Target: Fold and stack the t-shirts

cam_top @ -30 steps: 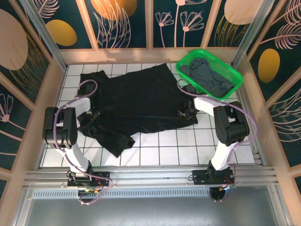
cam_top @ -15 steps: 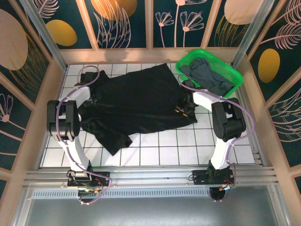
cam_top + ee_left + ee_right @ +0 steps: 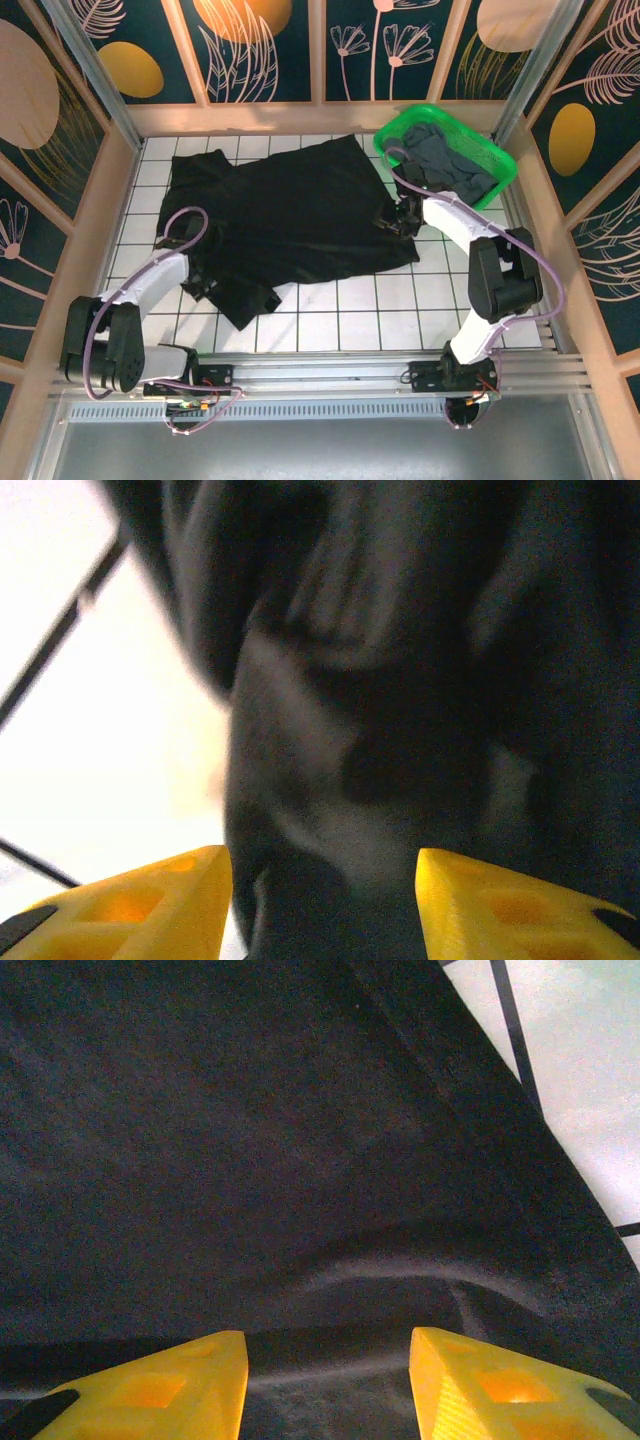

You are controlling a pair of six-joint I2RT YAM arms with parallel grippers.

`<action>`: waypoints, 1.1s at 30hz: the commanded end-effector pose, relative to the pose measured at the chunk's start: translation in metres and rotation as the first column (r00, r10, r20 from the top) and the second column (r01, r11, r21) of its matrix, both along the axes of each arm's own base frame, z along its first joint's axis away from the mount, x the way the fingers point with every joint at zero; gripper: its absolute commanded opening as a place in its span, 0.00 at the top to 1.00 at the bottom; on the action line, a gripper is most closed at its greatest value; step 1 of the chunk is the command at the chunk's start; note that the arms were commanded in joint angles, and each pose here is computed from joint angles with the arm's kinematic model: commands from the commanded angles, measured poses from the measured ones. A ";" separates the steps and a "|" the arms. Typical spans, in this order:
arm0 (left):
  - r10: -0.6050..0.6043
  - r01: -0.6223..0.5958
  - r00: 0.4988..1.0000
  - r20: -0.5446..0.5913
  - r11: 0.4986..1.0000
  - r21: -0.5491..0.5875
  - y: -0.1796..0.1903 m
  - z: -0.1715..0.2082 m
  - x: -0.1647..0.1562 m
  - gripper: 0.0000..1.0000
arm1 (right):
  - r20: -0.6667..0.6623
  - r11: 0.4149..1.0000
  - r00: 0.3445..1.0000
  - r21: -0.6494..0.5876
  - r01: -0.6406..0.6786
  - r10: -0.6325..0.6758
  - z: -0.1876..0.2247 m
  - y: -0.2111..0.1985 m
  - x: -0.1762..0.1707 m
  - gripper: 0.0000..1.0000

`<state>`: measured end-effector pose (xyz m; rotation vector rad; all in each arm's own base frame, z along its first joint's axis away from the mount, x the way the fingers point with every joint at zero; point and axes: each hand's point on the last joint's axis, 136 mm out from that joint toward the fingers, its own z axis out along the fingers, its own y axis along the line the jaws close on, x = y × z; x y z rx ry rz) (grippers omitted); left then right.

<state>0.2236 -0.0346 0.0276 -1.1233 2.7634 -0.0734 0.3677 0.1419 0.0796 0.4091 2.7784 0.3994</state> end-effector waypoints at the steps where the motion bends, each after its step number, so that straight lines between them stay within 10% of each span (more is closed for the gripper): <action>1: 0.089 -0.094 0.995 -0.045 0.989 -0.113 -0.016 -0.014 -0.013 0.49 | -0.019 0.999 0.999 -0.005 -0.035 0.035 -0.012 -0.002 -0.010 0.53; 7: 0.101 -0.114 0.987 -0.128 0.989 -0.098 -0.018 -0.044 -0.030 0.54 | -0.047 0.999 0.999 -0.037 -0.009 0.008 -0.030 -0.014 -0.006 0.53; 12: 0.166 -0.172 0.977 -0.137 0.984 -0.035 -0.004 -0.045 -0.048 1.00 | -0.084 0.996 0.996 -0.085 0.036 -0.043 -0.045 -0.030 -0.009 0.53; 33: 0.333 -0.328 0.942 -0.040 0.940 0.098 0.030 0.025 -0.070 0.96 | -0.237 0.973 0.960 -0.206 0.102 -0.151 -0.078 -0.075 -0.062 0.80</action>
